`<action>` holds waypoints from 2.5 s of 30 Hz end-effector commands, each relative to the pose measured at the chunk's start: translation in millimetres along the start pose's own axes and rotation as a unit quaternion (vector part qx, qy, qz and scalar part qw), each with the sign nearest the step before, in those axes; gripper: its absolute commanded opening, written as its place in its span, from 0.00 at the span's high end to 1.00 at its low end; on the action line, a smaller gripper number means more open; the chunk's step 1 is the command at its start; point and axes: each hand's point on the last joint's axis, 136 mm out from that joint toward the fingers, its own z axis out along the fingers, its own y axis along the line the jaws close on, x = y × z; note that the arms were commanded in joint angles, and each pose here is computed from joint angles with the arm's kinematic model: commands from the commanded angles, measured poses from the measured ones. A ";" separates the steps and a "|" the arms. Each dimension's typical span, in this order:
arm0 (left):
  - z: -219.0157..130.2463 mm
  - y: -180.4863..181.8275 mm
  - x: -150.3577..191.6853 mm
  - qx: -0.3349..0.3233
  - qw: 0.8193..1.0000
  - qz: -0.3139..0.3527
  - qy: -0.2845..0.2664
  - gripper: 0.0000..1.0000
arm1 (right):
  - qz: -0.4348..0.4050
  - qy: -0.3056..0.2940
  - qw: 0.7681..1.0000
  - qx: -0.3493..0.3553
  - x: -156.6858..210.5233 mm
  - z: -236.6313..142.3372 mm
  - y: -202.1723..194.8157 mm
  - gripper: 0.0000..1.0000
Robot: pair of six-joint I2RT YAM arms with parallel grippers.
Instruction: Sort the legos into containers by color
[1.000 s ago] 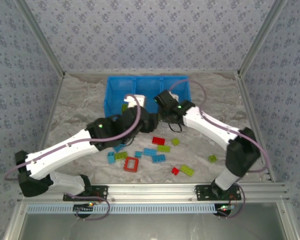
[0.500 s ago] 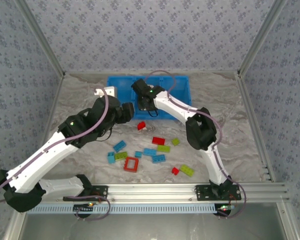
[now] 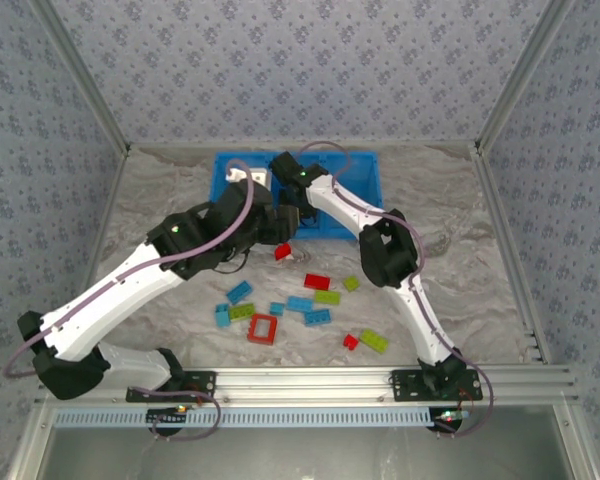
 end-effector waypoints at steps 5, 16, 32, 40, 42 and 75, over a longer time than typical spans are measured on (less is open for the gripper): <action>-4.1 0.2 1.8 -0.004 1.000 0.006 -0.001 0.20 | -0.012 0.022 1.000 0.001 4.7 0.8 -1.8 0.48; -18.3 33.4 13.9 -0.046 0.999 -0.019 -0.007 0.20 | -0.028 -0.108 0.994 -0.020 -43.7 -115.2 15.7 0.41; -36.1 86.4 63.2 -0.094 0.994 -0.050 0.031 0.20 | -0.087 -0.311 0.940 -0.107 12.8 -307.4 -8.1 0.39; -24.7 99.3 104.0 -0.111 0.989 -0.049 0.091 0.20 | -0.213 -0.316 0.899 -0.215 116.5 -327.1 -16.3 0.36; -21.1 103.9 119.0 -0.121 0.984 -0.056 0.114 0.21 | -0.233 -0.297 0.895 -0.236 141.6 -325.6 -19.3 0.36; 21.2 153.9 176.7 -0.150 0.956 -0.135 0.214 0.18 | -0.329 -0.329 0.816 -0.343 237.0 -332.0 49.7 0.07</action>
